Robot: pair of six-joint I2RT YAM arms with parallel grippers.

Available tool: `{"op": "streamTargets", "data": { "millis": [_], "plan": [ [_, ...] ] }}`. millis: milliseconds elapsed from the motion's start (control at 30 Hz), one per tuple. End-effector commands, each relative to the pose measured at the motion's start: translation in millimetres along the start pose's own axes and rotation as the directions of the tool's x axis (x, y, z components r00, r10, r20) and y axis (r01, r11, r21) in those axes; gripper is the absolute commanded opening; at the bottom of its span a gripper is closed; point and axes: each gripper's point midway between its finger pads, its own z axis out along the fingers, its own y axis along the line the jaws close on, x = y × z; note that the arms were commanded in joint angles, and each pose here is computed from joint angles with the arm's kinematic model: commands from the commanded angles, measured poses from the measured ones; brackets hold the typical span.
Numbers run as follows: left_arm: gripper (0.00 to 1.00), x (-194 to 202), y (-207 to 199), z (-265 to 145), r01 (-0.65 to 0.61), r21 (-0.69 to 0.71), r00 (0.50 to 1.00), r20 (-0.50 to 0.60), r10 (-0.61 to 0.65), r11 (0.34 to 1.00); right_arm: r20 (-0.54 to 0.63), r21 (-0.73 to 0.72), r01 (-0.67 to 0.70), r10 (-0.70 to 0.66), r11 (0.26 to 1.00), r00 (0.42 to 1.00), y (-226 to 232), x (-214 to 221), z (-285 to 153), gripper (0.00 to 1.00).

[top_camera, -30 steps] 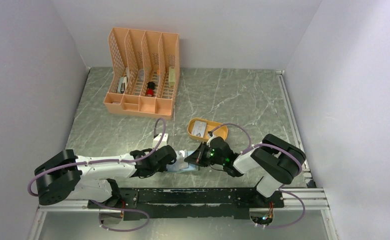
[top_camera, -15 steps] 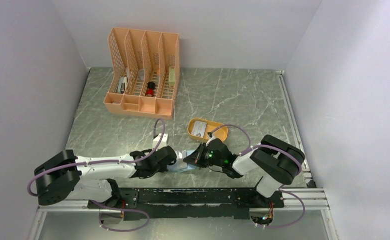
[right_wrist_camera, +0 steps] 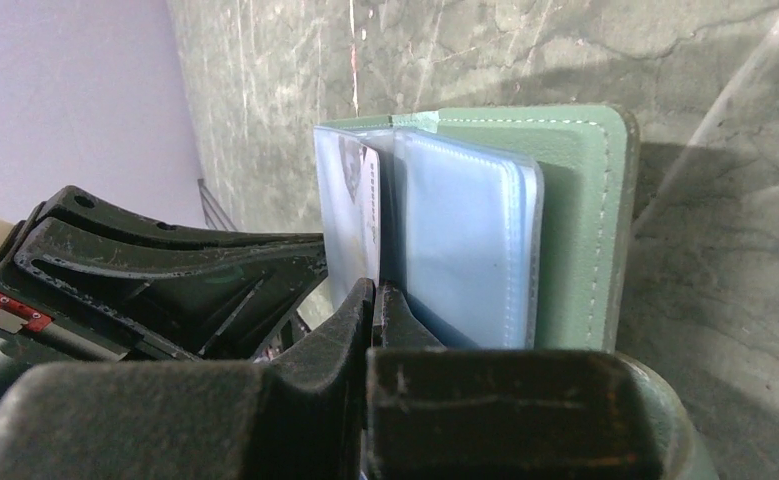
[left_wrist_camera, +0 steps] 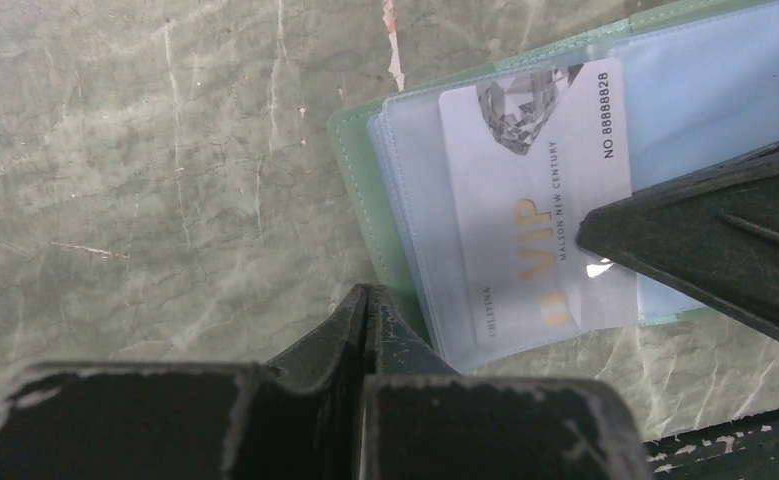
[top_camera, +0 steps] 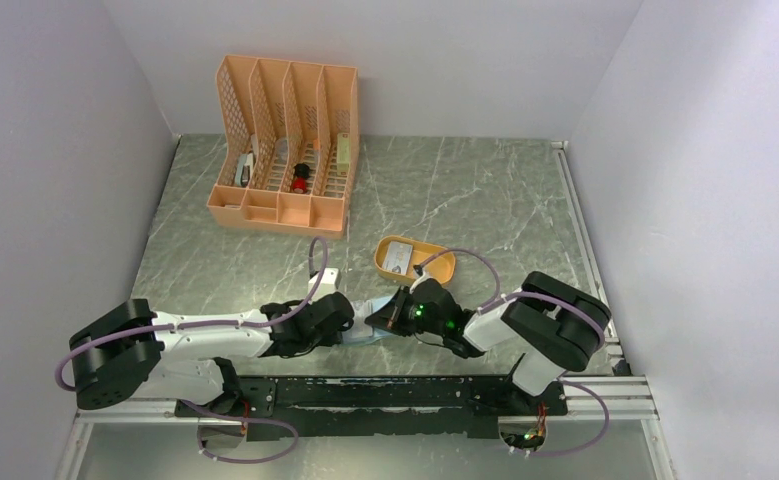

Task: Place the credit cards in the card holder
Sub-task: Insert the credit card into the card holder.

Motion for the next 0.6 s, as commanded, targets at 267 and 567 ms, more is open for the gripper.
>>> {"op": "streamTargets", "data": {
  "millis": [267, 567],
  "plan": [
    [0.05, 44.8, 17.6, -1.0, -0.035, -0.021, 0.987, -0.158, 0.032, 0.999, -0.135, 0.095, 0.135, -0.122, 0.986, 0.983, -18.7, 21.0, -6.9, 0.15],
    [0.05, 37.9, 15.3, -2.3, -0.041, -0.021, 0.99, -0.138, 0.038, 0.999, -0.139, 0.149, 0.195, -0.175, 0.969, 0.975, -18.9, 14.4, -12.3, 0.37]
  ]
}}
